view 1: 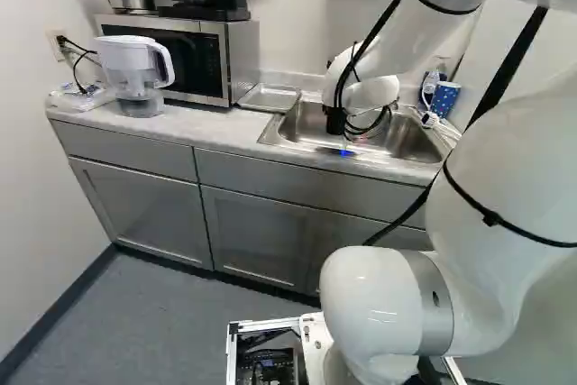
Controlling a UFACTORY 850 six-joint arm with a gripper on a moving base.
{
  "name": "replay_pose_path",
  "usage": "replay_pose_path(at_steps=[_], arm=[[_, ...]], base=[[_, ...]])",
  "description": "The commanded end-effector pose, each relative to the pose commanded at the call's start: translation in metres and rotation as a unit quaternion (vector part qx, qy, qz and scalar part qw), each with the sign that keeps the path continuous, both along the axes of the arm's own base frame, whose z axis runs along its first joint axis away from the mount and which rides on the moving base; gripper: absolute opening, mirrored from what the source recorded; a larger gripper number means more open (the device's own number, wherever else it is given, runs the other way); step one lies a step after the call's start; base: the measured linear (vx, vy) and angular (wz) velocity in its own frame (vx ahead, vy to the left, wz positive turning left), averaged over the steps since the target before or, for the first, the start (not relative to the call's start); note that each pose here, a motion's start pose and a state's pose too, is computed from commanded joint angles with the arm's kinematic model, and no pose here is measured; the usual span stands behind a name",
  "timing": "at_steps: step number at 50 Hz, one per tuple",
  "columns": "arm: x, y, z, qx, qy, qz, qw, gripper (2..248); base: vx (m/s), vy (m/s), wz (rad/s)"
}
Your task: Rinse the cup and place it in the tray
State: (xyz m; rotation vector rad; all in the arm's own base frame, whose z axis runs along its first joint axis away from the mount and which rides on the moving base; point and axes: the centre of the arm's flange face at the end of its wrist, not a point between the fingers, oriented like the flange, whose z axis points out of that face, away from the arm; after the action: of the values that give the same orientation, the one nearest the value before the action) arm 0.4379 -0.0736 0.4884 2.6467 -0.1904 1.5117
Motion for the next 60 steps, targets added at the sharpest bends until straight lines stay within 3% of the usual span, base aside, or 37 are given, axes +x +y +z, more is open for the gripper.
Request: replay_pose_path(at_steps=[37, 60], arm=[[0.010, 0.042, 0.037, -0.005, -0.038, 0.048, 0.9981, 121], [0.008, 0.047, 0.058, -0.005, -0.043, 0.053, 0.9977, 121]], base=[[0.000, 0.000, 0.000], [0.000, 0.000, 0.000]])
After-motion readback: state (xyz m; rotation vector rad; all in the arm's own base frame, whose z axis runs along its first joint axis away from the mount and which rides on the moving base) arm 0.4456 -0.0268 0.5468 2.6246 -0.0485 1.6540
